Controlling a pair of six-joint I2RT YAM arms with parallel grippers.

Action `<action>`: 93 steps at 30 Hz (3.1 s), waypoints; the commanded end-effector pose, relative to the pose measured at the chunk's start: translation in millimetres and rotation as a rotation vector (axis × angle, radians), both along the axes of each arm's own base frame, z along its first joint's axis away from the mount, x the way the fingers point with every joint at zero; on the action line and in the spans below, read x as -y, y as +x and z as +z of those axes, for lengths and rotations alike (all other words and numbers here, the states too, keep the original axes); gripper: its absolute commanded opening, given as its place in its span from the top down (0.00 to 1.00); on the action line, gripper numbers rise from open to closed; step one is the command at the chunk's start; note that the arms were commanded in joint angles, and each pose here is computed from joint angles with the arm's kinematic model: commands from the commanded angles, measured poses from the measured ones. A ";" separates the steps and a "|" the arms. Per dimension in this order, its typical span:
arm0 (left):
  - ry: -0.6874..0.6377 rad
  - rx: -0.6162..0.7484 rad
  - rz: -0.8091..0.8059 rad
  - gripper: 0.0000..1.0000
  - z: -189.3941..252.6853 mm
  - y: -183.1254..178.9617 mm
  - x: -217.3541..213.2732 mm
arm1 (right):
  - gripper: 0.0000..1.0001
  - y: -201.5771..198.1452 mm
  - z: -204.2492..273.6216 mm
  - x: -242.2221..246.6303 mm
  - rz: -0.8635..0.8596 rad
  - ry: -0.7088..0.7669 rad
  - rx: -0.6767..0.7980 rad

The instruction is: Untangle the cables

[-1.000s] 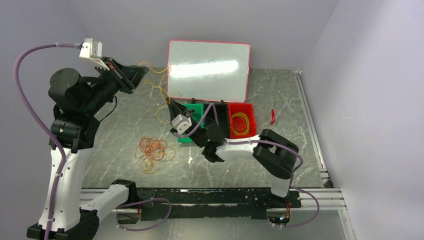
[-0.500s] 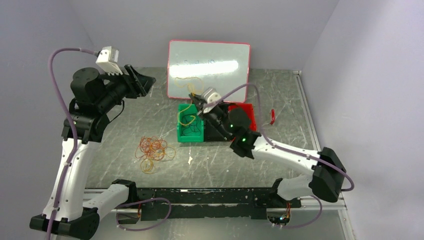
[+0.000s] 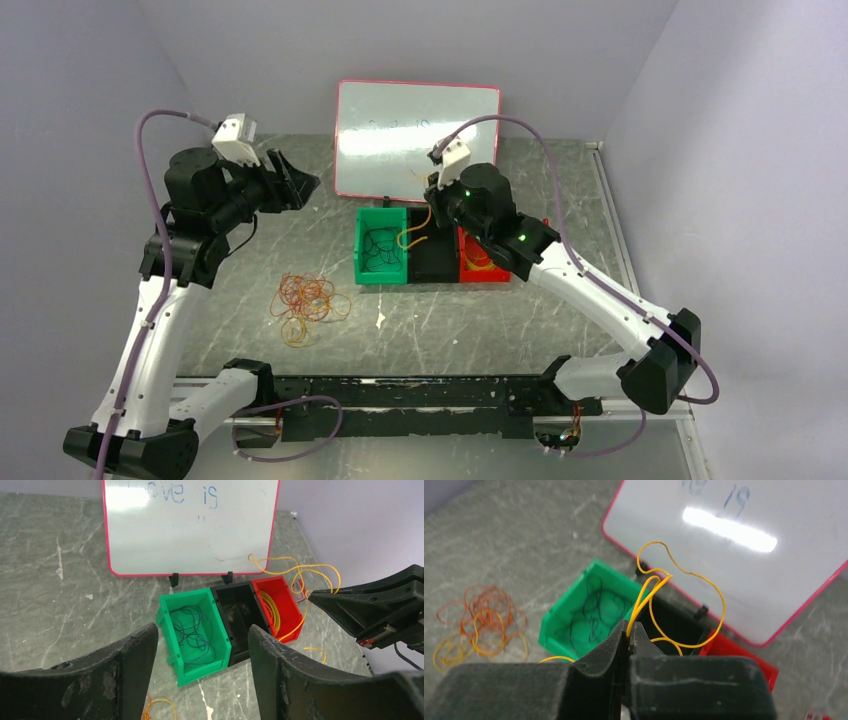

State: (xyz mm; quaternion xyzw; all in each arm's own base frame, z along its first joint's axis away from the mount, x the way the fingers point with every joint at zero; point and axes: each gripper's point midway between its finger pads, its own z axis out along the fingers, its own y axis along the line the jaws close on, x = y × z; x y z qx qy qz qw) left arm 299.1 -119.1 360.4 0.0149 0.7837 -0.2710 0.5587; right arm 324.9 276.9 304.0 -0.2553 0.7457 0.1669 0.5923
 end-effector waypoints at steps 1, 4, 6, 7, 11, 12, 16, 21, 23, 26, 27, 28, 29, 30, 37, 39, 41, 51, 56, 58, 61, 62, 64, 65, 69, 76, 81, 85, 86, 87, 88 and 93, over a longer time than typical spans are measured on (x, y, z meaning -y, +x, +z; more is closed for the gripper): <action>0.031 0.016 -0.008 0.28 -6.0 -4.6 -1.2 | 1.00 -15.6 -47.0 27.0 -0.069 -0.071 -0.199; 0.041 0.004 -0.006 0.28 -14.7 -6.4 -2.6 | 1.00 -17.1 -56.5 45.8 -0.137 -0.069 -0.249; 0.048 -0.004 -0.004 0.28 -20.2 -7.1 -3.5 | 1.00 -18.5 -61.7 58.6 -0.183 -0.076 -0.280; 0.051 -0.005 -0.003 0.28 -21.8 -7.5 -3.9 | 1.00 -20.2 -65.4 66.4 -0.210 -0.084 -0.299; 0.056 -0.015 -0.011 0.28 -29.1 -8.2 -3.2 | 1.00 -22.6 -73.9 93.2 -0.298 -0.089 -0.356; 0.055 -0.016 -0.014 0.28 -30.2 -8.1 -2.6 | 1.00 -23.4 -75.4 99.0 -0.315 -0.091 -0.367; 0.056 -0.022 -0.027 0.28 -34.0 -8.4 -0.7 | 1.00 -25.5 -81.6 117.7 -0.372 -0.093 -0.404; 0.065 -0.024 -0.032 0.29 -35.6 -8.8 -0.6 | 1.00 -31.0 -91.1 123.0 -0.372 -0.101 -0.464; 0.063 -0.024 -0.034 0.29 -34.8 -9.3 -0.3 | 1.00 -31.4 -95.7 123.0 -0.364 -0.098 -0.486; 0.059 -0.025 -0.040 0.29 -34.0 -10.9 0.6 | 1.00 -32.0 -101.4 124.8 -0.359 -0.098 -0.512; 0.058 -0.026 -0.040 0.29 -33.7 -11.2 0.6 | 1.00 -31.6 -103.8 126.1 -0.361 -0.100 -0.520; 0.057 -0.027 -0.041 0.29 -34.2 -11.5 0.7 | 1.00 -31.5 -107.8 127.1 -0.358 -0.103 -0.532; 0.057 -0.028 -0.042 0.29 -34.8 -11.9 1.0 | 1.00 -30.3 -111.2 129.0 -0.359 -0.102 -0.542; 0.055 -0.027 -0.044 0.30 -34.6 -12.2 1.3 | 1.00 -29.8 -115.2 128.1 -0.351 -0.104 -0.553; 0.053 -0.033 -0.056 0.30 -33.7 -12.2 3.4 | 1.00 0.1 -146.5 153.5 -0.402 -0.079 -0.585; 0.058 -0.034 -0.058 0.30 -33.0 -11.9 3.2 | 1.00 11.6 -150.4 161.1 -0.414 -0.089 -0.575; 0.062 -0.034 -0.064 0.30 -31.3 -12.8 3.6 | 1.00 21.5 -153.1 170.7 -0.437 -0.129 -0.560; 0.050 -0.039 -0.071 0.29 -31.0 -12.9 5.8 | 1.00 52.7 -158.7 201.7 -0.573 -0.240 -0.473; 0.038 -0.043 -0.084 0.30 -31.2 -10.3 9.1 | 0.99 60.4 -171.3 215.4 -0.659 -0.289 -0.470; 0.040 -0.043 -0.081 0.30 -32.1 -9.5 8.7 | 1.00 63.5 -171.4 216.4 -0.672 -0.294 -0.454; 0.049 -0.050 -0.080 0.30 -36.0 -8.5 8.1 | 1.00 66.3 -169.3 206.7 -0.657 -0.317 -0.434; 0.050 -0.054 -0.080 0.30 -37.3 -8.6 8.0 | 1.00 66.5 -169.4 201.1 -0.642 -0.329 -0.430; 0.052 -0.059 -0.078 0.30 -39.4 -8.7 7.6 | 1.00 64.5 -171.2 188.1 -0.609 -0.356 -0.429; 0.053 -0.058 -0.076 0.30 -39.6 -8.9 7.2 | 1.00 62.8 -172.7 179.9 -0.590 -0.371 -0.428; 0.055 -0.058 -0.069 0.30 -39.6 -9.8 5.8 | 1.00 53.2 -185.4 151.8 -0.523 -0.409 -0.450; 0.072 -0.058 -0.055 0.29 -38.3 -11.1 2.0 | 1.00 40.6 -199.5 111.2 -0.402 -0.345 -0.501; 0.060 -0.063 -0.066 0.30 -39.0 -11.4 4.6 | 1.00 36.4 -193.6 92.9 -0.326 -0.220 -0.519; 0.055 -0.060 -0.064 0.30 -37.5 -11.8 4.7 | 1.00 36.8 -204.1 109.0 -0.362 -0.179 -0.563; 0.057 -0.059 -0.062 0.29 -37.4 -12.3 4.1 | 1.00 38.9 -205.8 117.9 -0.387 -0.163 -0.571; 0.059 -0.060 -0.061 0.29 -37.7 -12.5 3.7 | 1.00 39.4 -206.7 122.6 -0.401 -0.153 -0.571; 0.062 -0.061 -0.058 0.29 -38.4 -12.6 3.1 | 1.00 40.2 -207.4 126.8 -0.413 -0.145 -0.570; 0.065 -0.069 -0.066 0.29 -41.1 -13.0 4.0 | 1.00 43.5 -218.0 137.1 -0.441 -0.138 -0.586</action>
